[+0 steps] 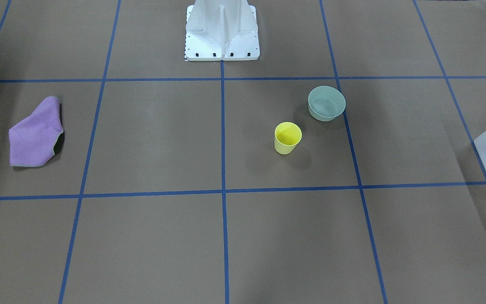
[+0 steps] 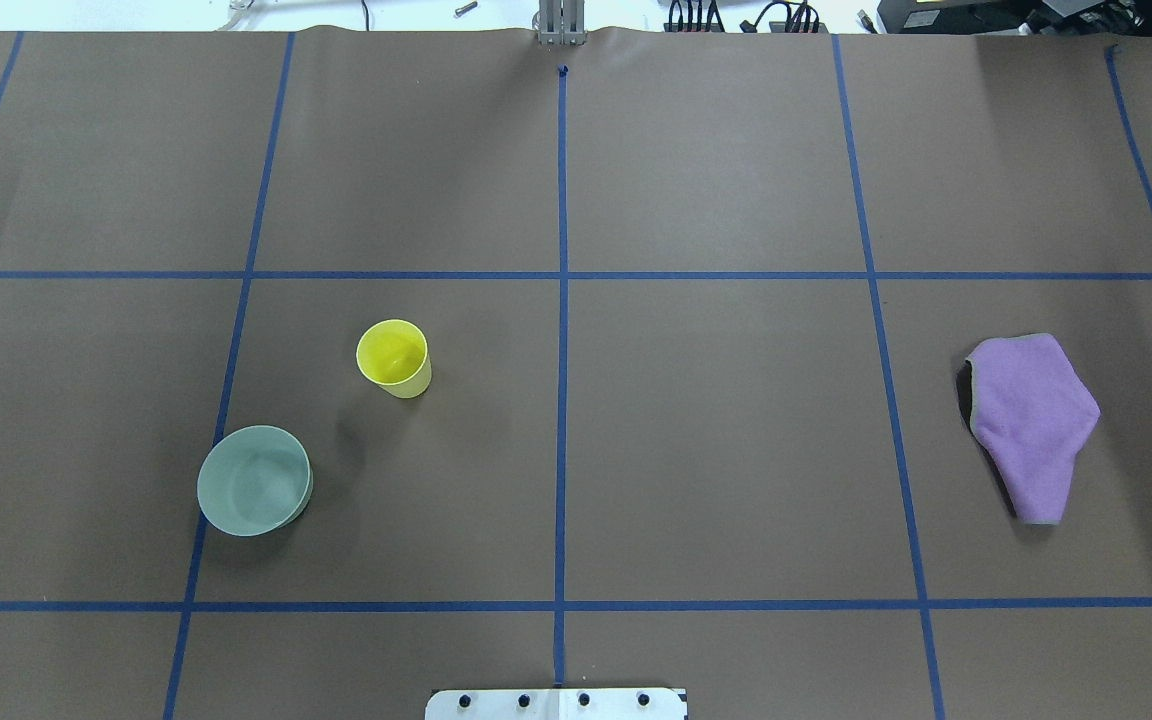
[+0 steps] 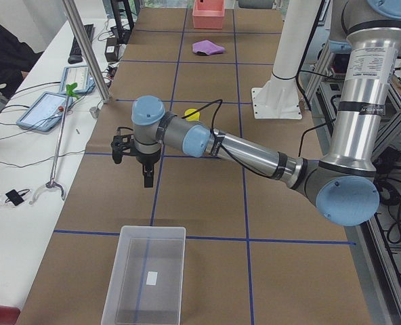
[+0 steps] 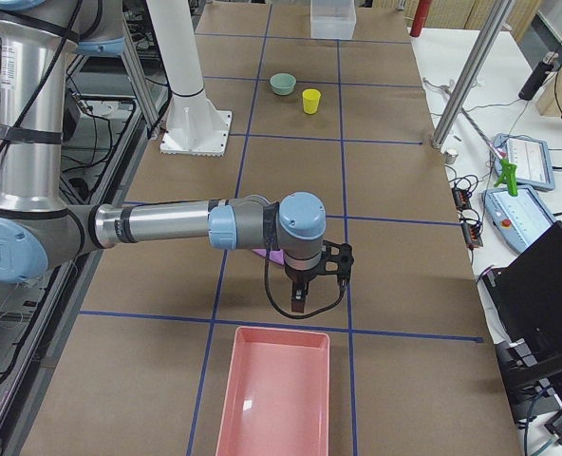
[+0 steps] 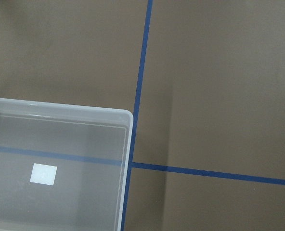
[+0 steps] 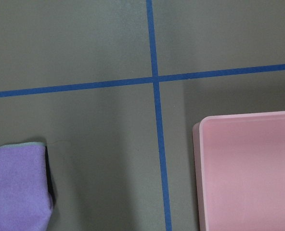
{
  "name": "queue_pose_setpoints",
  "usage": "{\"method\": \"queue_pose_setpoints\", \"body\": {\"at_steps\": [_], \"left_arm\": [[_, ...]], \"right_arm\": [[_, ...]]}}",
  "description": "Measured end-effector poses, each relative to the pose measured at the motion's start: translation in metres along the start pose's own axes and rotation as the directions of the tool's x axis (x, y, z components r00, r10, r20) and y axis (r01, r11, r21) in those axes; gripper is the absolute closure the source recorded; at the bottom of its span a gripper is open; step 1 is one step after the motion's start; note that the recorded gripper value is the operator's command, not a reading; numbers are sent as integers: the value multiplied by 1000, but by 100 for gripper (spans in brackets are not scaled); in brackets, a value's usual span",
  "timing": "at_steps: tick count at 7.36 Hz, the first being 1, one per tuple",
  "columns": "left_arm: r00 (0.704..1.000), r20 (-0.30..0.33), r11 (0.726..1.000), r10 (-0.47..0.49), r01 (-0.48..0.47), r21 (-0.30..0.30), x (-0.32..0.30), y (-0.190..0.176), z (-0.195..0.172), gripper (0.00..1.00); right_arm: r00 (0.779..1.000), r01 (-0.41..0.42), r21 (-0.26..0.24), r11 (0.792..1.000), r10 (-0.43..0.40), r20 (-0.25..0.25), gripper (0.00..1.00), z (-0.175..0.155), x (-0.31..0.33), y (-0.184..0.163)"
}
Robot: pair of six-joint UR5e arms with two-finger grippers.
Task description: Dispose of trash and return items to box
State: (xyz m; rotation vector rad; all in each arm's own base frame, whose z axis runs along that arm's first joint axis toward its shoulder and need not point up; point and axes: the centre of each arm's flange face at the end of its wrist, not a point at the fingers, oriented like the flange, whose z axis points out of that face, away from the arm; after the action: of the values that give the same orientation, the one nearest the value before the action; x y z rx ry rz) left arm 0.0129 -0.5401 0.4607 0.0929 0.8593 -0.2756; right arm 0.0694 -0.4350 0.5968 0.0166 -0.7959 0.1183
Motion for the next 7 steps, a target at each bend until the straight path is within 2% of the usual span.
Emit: {"method": "queue_pose_setpoints", "body": {"at_steps": [2, 4, 7], "left_arm": [[996, -34, 994, -87, 84, -64, 82, 52, 20, 2], [987, -48, 982, -151, 145, -122, 154, 116, 55, 2], [985, -51, 981, -165, 158, -113, 193, 215, 130, 2]], "right_arm": [[1000, -2, 0, 1000, 2, 2, 0, 0, 0, 0], [1000, -3, 4, 1000, 3, 3, 0, -2, -2, -2], [1000, -6, 7, 1000, 6, 4, 0, -3, -4, -5]]}}
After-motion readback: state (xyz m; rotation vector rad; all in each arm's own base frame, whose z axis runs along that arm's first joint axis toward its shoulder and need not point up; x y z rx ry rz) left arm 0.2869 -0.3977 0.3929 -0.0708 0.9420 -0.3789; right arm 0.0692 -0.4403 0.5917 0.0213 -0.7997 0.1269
